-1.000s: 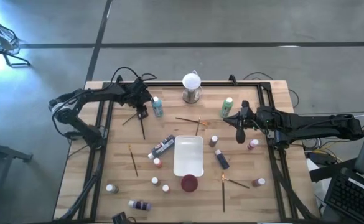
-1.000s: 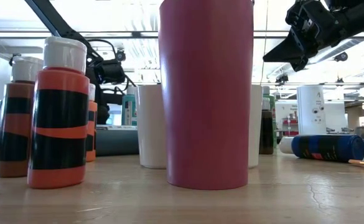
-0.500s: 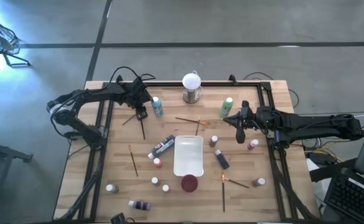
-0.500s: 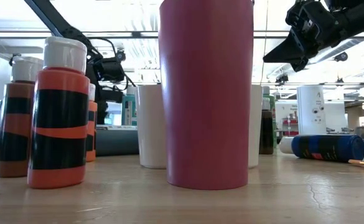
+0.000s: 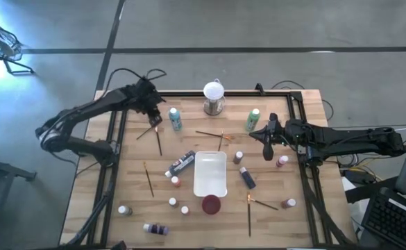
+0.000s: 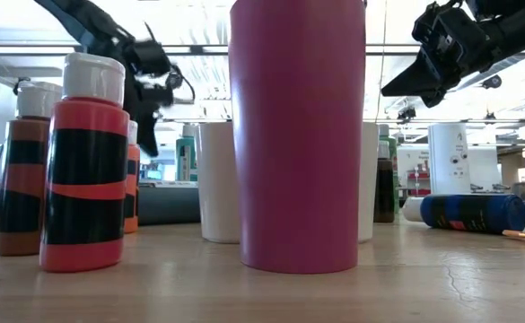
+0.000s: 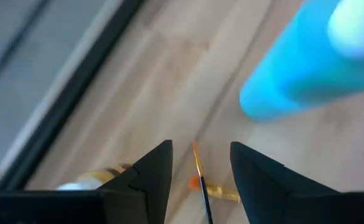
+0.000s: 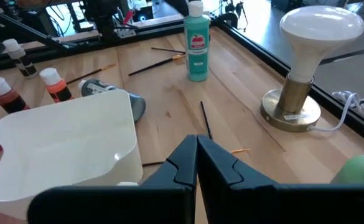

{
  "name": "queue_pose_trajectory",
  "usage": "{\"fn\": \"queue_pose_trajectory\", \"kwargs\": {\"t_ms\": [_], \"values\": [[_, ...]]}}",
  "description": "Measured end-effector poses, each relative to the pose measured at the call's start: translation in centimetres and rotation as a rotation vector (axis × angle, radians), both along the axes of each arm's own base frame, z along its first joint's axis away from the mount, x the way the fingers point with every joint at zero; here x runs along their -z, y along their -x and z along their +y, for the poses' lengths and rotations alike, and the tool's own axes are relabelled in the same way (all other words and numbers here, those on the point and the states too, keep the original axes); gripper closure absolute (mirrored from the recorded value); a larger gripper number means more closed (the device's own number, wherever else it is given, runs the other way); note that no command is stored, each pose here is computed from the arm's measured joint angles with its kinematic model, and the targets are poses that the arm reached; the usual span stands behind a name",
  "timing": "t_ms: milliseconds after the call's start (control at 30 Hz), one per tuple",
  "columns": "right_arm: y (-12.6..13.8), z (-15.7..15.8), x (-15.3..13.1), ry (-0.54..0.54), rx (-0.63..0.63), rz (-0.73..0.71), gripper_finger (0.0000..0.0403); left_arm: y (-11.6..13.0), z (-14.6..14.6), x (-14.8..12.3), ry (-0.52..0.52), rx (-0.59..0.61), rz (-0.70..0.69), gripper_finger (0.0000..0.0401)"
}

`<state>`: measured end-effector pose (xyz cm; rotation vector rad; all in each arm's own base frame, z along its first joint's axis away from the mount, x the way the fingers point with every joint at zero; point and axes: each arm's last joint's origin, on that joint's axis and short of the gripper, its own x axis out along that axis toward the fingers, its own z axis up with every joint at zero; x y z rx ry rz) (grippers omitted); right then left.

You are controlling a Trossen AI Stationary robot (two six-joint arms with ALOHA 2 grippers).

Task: Pick & Place Paint Supplies
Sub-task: Put the gold paint brush into the red cup

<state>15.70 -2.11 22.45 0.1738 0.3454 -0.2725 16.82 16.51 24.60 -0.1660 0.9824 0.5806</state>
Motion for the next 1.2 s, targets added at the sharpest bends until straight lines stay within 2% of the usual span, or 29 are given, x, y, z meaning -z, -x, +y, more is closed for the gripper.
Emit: {"fn": "queue_pose_trajectory", "kwargs": {"t_ms": [67,233,467,600,733,1200], "values": [[0.0,0.0,0.0,0.001,0.0,-0.004,0.0394,0.2,0.0,-0.8,-0.046,-0.004,-0.04,0.0234],[-0.1,0.0,-0.3,0.02,-0.006,-0.025,0.0394,-0.4,0.6,-2.3,-0.092,0.073,-0.007,0.0237],[-0.1,0.0,-0.3,0.017,-0.007,-0.025,0.0394,-3.0,3.1,-2.0,-0.047,0.256,0.155,0.025],[0.0,0.0,-0.1,0.005,-0.004,-0.005,0.0394,-4.0,4.1,-0.8,0.033,0.312,0.25,0.0254],[0.2,0.0,0.4,-0.008,-0.001,0.043,0.0394,-4.4,4.5,0.3,0.1,0.325,0.302,0.0254],[0.2,0.0,0.5,-0.006,-0.002,0.049,0.0394,-4.7,4.7,3.3,0.192,0.307,0.354,0.0254]]}}
